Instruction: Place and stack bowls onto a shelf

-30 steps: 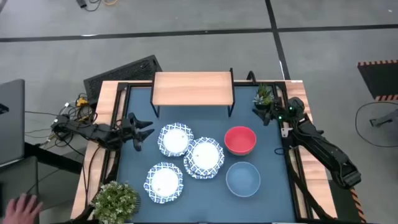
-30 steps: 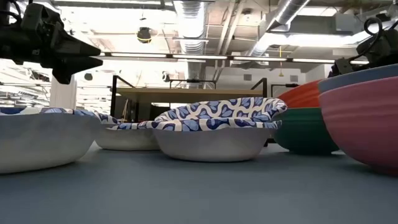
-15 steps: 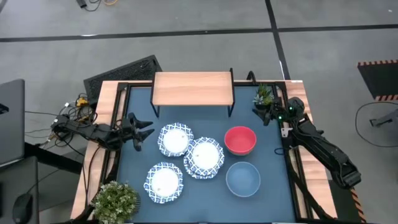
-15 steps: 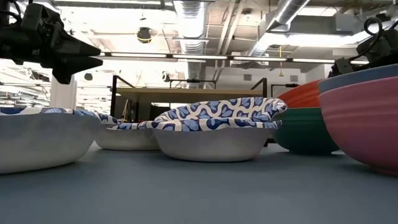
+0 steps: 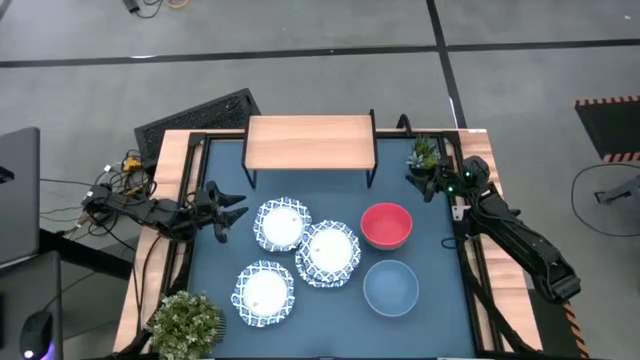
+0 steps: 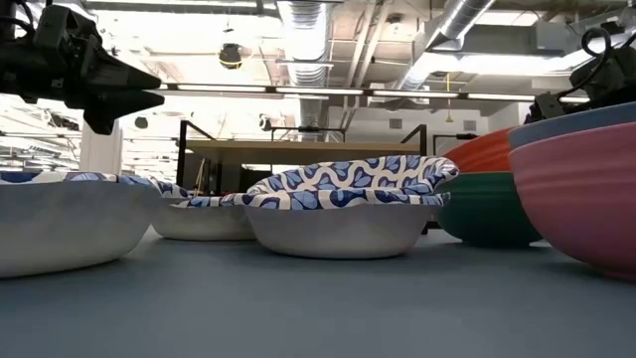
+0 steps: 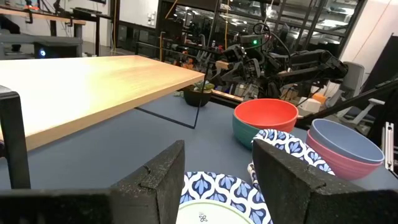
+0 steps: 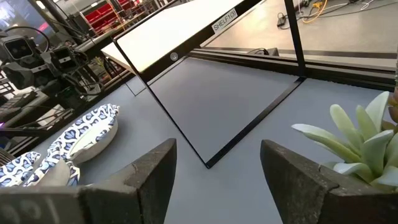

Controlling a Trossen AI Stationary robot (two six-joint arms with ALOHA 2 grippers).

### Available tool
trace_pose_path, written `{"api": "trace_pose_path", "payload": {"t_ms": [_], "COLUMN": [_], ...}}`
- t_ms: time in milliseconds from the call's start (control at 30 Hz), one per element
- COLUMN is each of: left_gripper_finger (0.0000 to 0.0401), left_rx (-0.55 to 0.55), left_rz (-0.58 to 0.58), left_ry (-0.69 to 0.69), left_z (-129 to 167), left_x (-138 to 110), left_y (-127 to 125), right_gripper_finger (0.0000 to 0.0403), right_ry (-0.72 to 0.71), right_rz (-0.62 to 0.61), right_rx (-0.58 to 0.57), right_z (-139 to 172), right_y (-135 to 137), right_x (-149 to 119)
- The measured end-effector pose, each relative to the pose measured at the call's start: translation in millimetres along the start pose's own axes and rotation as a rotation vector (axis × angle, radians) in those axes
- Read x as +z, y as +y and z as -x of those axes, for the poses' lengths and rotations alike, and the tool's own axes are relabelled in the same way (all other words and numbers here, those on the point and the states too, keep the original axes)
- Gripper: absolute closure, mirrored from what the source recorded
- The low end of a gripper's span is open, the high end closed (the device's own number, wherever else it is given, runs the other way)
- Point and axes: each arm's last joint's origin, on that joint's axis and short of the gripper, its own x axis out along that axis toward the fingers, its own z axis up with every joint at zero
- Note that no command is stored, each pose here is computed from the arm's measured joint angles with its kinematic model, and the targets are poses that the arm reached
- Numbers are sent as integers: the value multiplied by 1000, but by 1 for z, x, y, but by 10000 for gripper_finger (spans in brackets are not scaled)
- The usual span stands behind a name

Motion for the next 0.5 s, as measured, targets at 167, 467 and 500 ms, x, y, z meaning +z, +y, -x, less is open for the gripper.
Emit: {"api": "trace_pose_path", "payload": {"t_ms": [167,467,500], "left_gripper_finger": [227,227,227], "left_rx": [-3,6,5], "left_rz": [67,253,254], "left_ry": [1,-2,-5], "left_z": [0,0,0], "left_x": [0,0,0], "left_y": [0,0,0], "right_gripper_finger": [143,143,143], "right_ry": [0,0,0], "right_rz": [0,0,0], "right_rx": [0,0,0], "right_z": [0,0,0], "right_y": [0,0,0], "right_x": [0,0,0]}}
